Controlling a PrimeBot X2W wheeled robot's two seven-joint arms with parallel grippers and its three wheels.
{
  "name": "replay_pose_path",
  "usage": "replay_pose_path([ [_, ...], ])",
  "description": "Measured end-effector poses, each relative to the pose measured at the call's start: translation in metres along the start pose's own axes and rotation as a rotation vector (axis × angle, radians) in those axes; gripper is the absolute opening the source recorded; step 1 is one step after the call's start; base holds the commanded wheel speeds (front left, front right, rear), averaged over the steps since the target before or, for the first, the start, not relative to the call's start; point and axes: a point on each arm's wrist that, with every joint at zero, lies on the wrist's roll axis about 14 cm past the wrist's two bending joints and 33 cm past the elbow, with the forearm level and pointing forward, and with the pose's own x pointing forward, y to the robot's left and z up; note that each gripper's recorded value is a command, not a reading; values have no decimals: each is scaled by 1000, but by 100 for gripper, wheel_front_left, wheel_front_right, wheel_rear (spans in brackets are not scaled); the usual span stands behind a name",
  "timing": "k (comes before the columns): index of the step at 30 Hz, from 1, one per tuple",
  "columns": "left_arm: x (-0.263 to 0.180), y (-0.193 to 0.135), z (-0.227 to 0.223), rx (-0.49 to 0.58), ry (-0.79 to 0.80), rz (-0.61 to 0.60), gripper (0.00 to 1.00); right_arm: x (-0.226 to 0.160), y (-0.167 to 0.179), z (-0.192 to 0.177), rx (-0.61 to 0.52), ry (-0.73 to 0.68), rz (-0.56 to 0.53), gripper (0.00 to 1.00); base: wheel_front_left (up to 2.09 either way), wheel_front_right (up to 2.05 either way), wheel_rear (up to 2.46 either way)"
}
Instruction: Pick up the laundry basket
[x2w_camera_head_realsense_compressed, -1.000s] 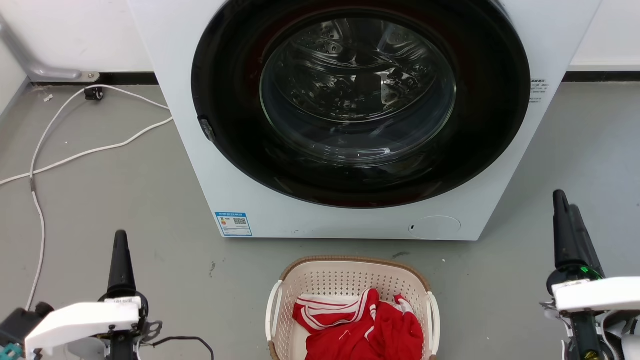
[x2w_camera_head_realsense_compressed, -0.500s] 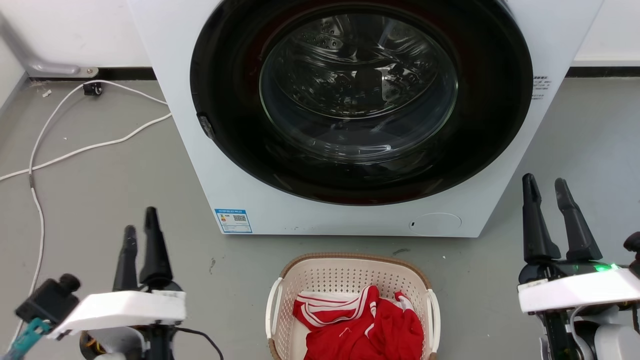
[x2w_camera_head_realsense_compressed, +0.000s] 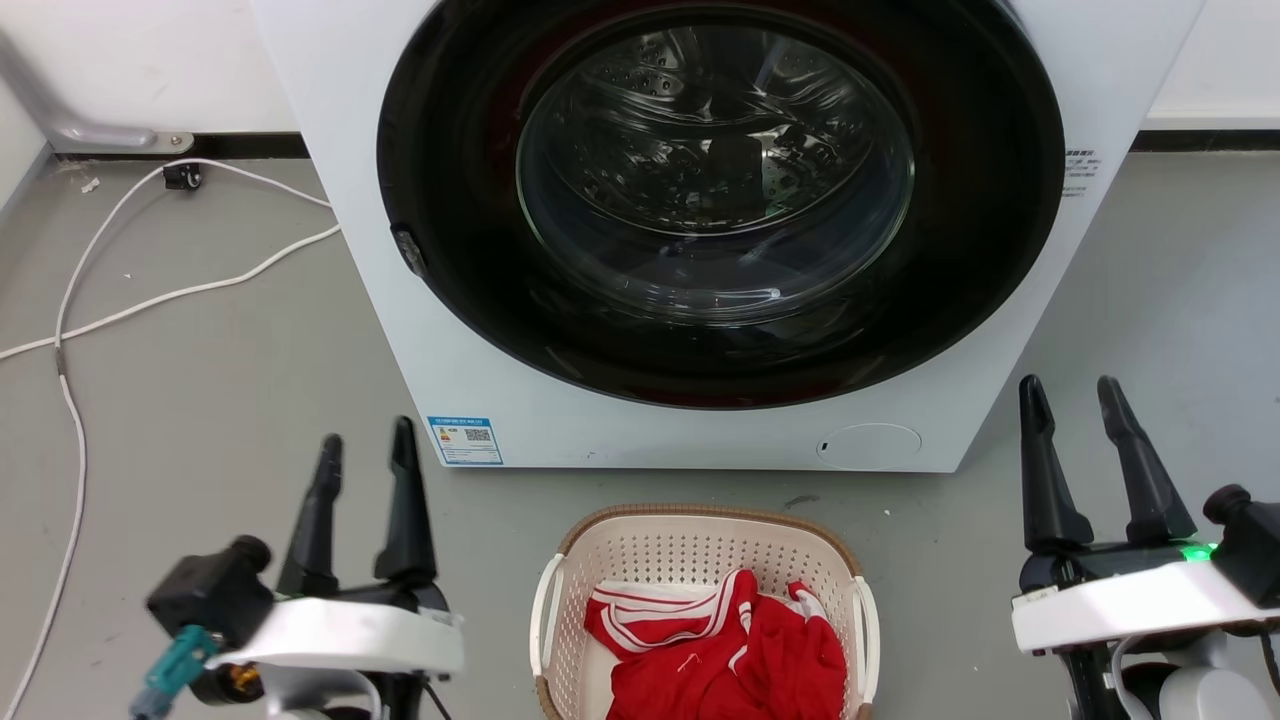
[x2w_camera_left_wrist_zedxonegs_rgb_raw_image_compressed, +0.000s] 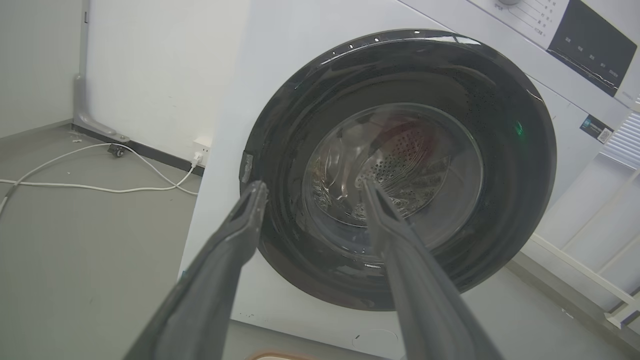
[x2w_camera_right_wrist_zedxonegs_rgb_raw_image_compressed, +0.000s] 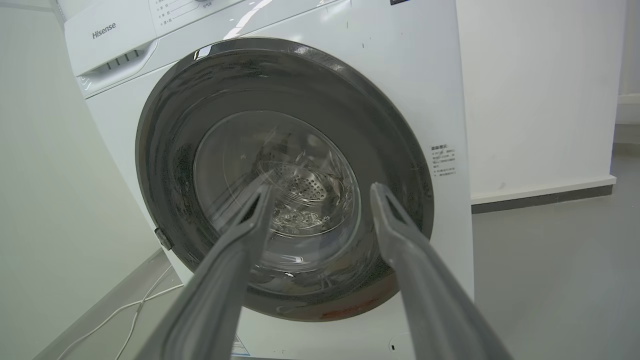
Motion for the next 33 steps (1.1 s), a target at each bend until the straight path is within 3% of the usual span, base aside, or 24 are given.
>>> replay_pose_path([
  [4,-5,-4,-14,42,40,-27,100,-6,-7,-12,-2,34,-24,100,0,0,0],
  [23,-14,-37,-33,303,68,-182,100,-13,-6,-19,-217,54,8,100,0,0,0],
  [29,-18,-43,-42,339,86,-213,100,-15,-4,-17,-263,44,20,100,0,0,0],
  [33,-20,-41,-48,308,104,-204,100,-18,-8,-19,-235,49,4,100,0,0,0],
])
